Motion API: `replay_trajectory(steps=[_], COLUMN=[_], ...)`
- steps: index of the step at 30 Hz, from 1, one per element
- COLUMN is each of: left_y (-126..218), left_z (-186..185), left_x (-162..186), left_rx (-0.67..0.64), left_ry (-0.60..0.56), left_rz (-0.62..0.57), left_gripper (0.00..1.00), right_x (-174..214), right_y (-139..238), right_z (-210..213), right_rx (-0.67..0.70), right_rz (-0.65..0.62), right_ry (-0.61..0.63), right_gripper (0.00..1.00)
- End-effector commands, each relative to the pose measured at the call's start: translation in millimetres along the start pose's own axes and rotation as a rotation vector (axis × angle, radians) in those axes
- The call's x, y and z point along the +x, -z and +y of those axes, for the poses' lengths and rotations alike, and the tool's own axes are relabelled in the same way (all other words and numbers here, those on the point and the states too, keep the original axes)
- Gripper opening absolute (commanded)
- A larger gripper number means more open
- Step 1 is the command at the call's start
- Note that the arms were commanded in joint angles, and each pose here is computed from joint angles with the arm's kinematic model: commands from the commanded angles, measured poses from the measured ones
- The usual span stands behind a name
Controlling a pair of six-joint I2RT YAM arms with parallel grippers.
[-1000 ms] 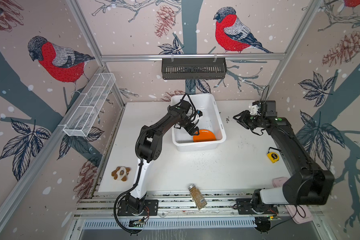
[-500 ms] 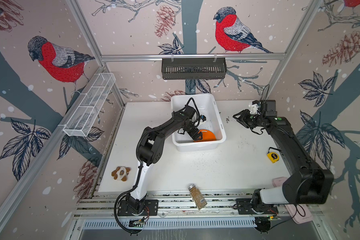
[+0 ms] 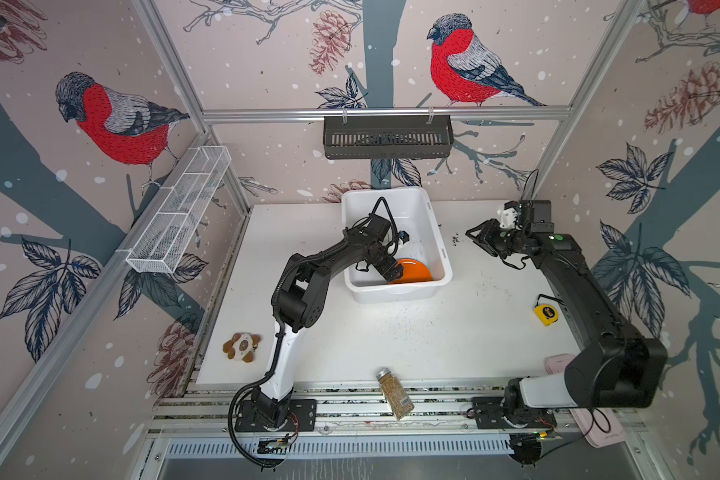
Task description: Place the plates into the plastic bin on the countertop
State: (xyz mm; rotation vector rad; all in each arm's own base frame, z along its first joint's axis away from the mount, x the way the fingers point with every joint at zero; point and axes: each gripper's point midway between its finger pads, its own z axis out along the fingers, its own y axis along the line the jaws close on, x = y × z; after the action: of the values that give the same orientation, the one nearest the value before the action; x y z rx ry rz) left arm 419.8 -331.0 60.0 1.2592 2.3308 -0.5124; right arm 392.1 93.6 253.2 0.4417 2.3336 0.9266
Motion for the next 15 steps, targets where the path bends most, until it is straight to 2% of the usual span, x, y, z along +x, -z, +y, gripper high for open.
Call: replay_trajectory(steps=[1, 15], left_y=[2.8, -4.1], left_z=[3.4, 9.9], left_x=[-9.3, -10.6], left_rx=[-0.032, -0.056], left_ry=[-0.007, 0.002], left_rz=[-0.034, -0.034], left_gripper=[0.91, 0.92], right_x=[-2.0, -2.5], right_y=[-0.1, -3.1], right_z=[4.0, 2.7], right_rx=[-0.015, -0.014], right_rz=[-0.001, 0.005], right_ry=[0.02, 0.018], right_gripper=[0.39, 0.39])
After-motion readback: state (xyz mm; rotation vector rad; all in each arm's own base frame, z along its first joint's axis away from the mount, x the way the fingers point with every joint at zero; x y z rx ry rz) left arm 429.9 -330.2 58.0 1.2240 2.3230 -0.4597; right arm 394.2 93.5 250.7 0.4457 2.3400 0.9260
